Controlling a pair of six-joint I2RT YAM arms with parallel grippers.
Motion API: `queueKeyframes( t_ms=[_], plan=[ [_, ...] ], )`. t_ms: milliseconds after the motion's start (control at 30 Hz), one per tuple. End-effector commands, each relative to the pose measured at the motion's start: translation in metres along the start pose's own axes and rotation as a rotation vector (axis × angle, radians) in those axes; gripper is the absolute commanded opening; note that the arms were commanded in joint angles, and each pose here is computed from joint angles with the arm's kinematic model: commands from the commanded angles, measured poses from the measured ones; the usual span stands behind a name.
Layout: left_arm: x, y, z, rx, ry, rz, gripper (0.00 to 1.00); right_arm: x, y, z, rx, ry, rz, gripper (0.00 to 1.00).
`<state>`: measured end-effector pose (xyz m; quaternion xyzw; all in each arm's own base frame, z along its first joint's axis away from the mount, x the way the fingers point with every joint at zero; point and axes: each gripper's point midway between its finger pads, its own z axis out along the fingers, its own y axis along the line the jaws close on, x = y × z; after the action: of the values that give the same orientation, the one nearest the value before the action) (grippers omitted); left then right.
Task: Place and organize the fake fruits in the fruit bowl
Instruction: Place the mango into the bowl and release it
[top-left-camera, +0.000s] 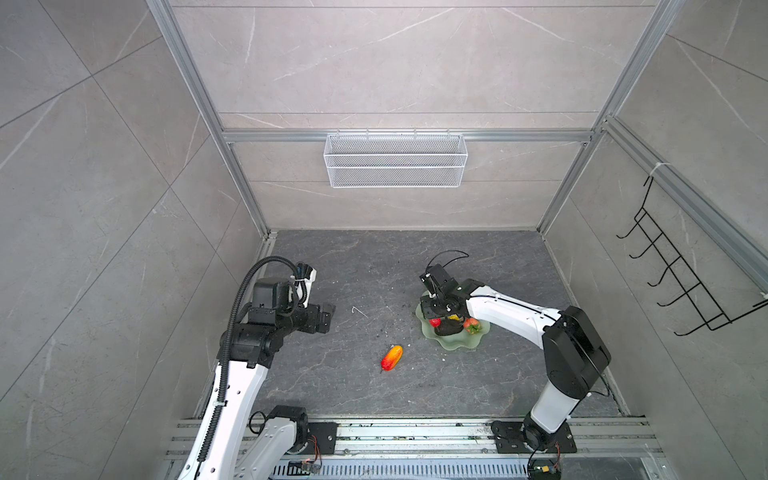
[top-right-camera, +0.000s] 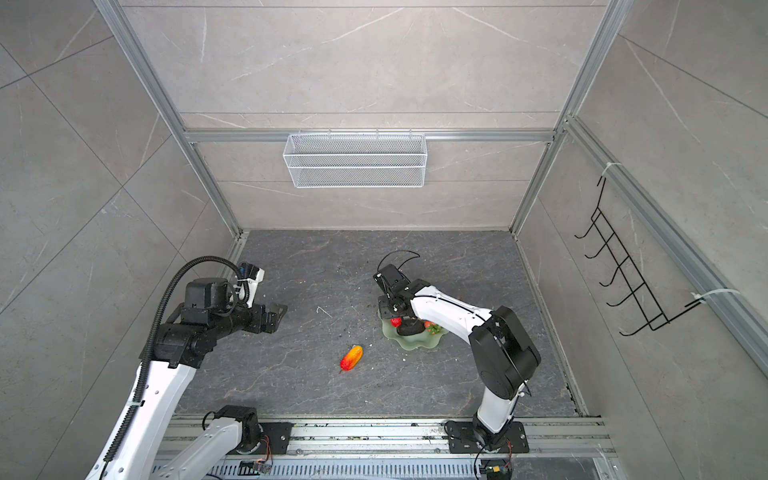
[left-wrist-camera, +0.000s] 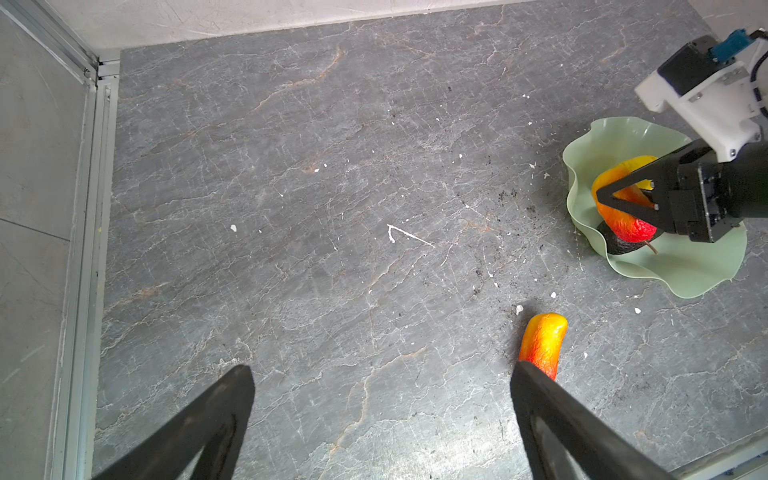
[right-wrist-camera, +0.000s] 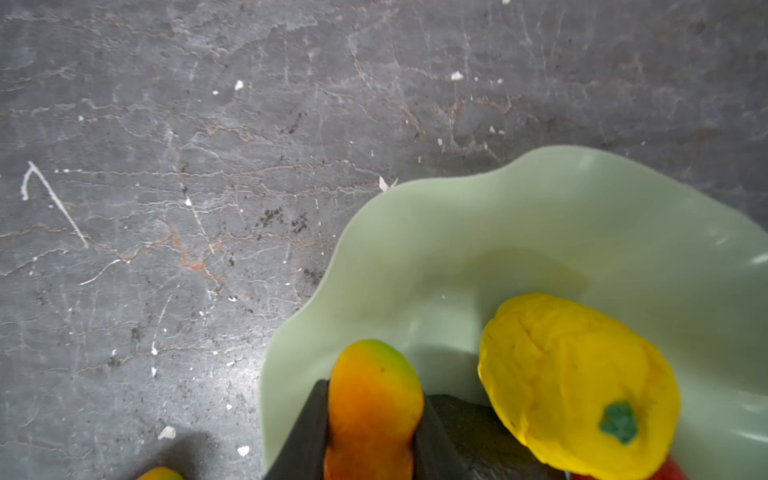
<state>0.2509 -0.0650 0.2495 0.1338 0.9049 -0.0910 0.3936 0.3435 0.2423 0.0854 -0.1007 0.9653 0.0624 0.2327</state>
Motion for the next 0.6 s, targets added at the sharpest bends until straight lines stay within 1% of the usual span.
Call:
queueKeyframes(
  t_ms=[0,100,167,233,400,433,467,500,533,567],
  plan=[
    [-0.006,-0.001,-0.003,0.005,-0.034,0.020,1.00,0.004,-0.001,0.011,0.001,0.007,0.034,0.32],
    [-0.006,-0.001,-0.003,0.008,-0.034,0.021,1.00,0.006,-0.002,0.012,0.001,0.014,0.031,0.40],
    [-0.007,-0.001,-0.003,0.007,-0.035,0.020,1.00,0.003,-0.002,0.007,-0.003,0.004,0.027,0.50],
    [-0.006,-0.001,-0.003,0.006,-0.032,0.020,1.00,-0.001,-0.002,0.001,-0.003,-0.007,0.018,0.57],
    [-0.006,-0.001,-0.002,0.007,-0.030,0.019,1.00,-0.017,-0.004,-0.034,-0.005,-0.058,-0.022,0.72],
    [-0.006,-0.001,-0.002,0.007,-0.030,0.020,1.00,-0.018,-0.002,-0.041,-0.016,-0.067,-0.044,0.74],
    [-0.006,-0.001,-0.002,0.007,-0.031,0.019,1.00,-0.022,0.005,-0.052,-0.048,-0.087,-0.078,0.79],
    [-0.006,-0.001,-0.002,0.008,-0.030,0.019,1.00,-0.023,0.013,-0.062,-0.074,-0.106,-0.127,0.87],
    [-0.006,-0.001,-0.002,0.007,-0.029,0.019,1.00,-0.024,0.023,-0.072,-0.100,-0.125,-0.185,0.99],
    [-0.006,-0.001,-0.002,0.006,-0.028,0.018,1.00,-0.020,0.034,-0.081,-0.124,-0.137,-0.270,1.00]
  ],
)
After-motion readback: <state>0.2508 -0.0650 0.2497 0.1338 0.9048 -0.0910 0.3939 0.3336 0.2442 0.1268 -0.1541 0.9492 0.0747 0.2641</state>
